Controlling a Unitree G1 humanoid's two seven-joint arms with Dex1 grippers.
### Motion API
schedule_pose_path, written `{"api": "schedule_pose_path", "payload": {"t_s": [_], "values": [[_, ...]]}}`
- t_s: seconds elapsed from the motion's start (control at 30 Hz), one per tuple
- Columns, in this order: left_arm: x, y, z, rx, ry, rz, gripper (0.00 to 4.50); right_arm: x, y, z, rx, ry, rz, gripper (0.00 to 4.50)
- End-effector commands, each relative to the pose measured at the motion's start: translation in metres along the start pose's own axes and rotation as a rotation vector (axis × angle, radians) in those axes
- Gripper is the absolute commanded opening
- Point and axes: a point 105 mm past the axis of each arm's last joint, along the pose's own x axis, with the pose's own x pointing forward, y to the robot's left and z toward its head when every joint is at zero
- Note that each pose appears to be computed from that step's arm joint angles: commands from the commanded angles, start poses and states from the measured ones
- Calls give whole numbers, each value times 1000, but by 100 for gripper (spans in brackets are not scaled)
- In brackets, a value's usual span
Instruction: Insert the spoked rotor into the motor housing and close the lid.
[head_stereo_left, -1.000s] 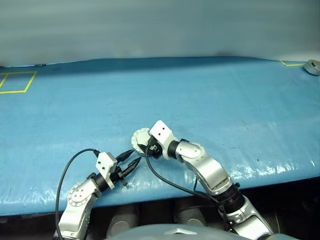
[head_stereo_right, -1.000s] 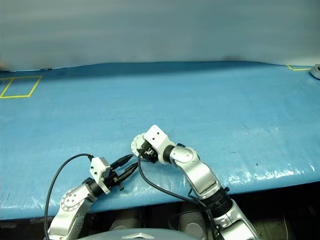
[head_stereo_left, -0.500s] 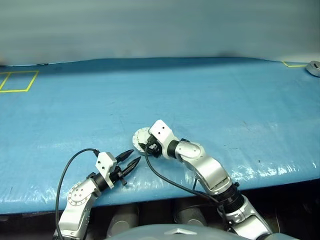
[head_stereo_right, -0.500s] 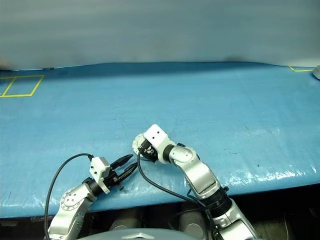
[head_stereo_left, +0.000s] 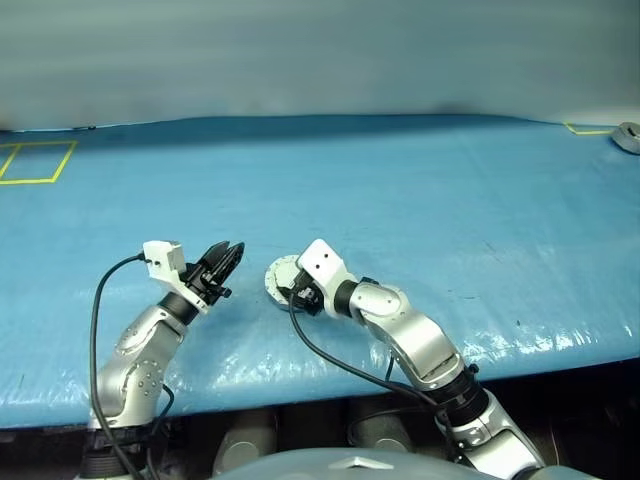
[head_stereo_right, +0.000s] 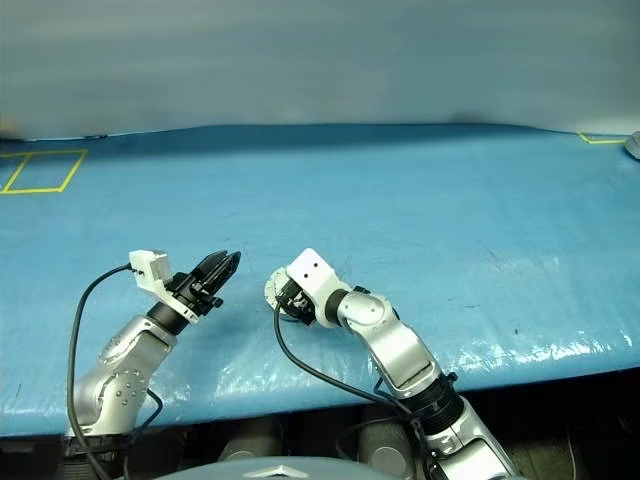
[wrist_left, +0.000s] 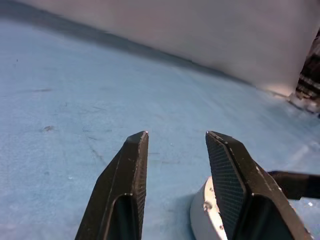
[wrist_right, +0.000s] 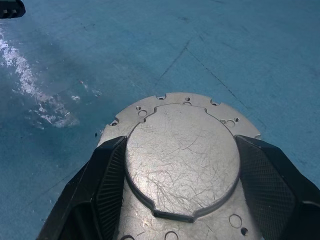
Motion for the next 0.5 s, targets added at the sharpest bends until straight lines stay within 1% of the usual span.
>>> {"api": "schedule_pose_path", "payload": {"t_s": [0.03,0.13,0.27,0.5], "values": [[6,-27,-5,23,115,-135,97,-1,-11,-38,33,150,-62,304],[9,-29,-19,88,230,-165,3,-1,-11,-38,33,149,-65,304],[13,-25,-27,146,292,-167,3,0,-12,-38,31,149,-70,304],[14,-15,-33,191,330,-117,3,-1,-11,-39,32,150,-75,304]]}}
